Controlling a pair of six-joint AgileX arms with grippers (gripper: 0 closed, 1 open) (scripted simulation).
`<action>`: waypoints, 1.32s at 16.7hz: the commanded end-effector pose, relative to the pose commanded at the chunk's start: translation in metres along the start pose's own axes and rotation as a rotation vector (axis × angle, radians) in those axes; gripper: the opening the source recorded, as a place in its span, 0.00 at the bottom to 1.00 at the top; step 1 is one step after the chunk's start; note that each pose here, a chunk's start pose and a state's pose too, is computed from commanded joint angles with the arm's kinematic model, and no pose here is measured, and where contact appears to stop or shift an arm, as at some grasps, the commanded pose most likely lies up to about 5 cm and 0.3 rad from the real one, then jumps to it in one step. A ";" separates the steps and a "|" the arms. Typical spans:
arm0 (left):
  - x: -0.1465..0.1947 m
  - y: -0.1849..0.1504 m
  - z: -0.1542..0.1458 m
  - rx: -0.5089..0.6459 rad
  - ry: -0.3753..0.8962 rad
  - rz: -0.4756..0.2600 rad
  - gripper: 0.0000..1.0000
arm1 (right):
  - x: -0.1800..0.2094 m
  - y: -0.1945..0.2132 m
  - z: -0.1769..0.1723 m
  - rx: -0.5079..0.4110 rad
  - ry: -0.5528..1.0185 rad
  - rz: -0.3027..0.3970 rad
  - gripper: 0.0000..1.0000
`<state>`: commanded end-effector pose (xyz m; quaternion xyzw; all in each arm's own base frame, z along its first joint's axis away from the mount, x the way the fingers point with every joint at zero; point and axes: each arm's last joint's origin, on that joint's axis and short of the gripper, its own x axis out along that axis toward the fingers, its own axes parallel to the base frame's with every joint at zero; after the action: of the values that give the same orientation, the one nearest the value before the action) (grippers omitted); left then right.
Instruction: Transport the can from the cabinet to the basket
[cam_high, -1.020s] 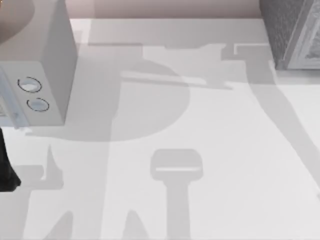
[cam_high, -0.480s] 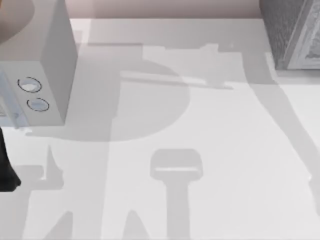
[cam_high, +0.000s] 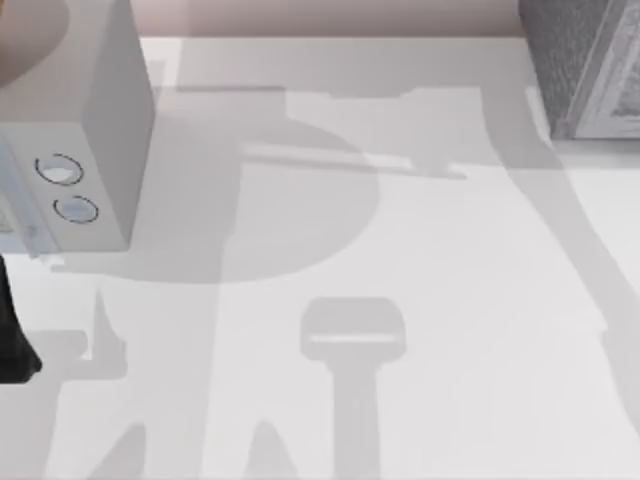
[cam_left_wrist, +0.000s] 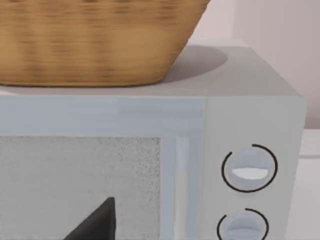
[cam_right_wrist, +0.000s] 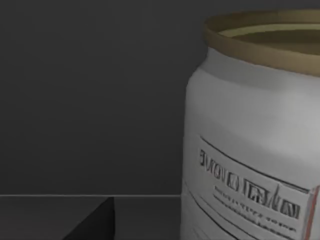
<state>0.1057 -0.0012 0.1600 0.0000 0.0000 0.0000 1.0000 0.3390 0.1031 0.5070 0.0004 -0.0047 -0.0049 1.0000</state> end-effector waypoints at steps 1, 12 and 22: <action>0.000 0.000 0.000 0.000 0.000 0.000 1.00 | 0.000 0.000 0.000 0.000 0.000 0.000 0.92; 0.000 0.000 0.000 0.000 0.000 0.000 1.00 | 0.000 0.000 0.000 0.000 0.000 0.000 0.10; 0.000 0.000 0.000 0.000 0.000 0.000 1.00 | -0.001 0.000 0.000 0.001 0.000 0.001 0.00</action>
<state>0.1057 -0.0012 0.1600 0.0000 0.0000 0.0000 1.0000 0.3384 0.1034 0.5072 0.0010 -0.0047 -0.0043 1.0000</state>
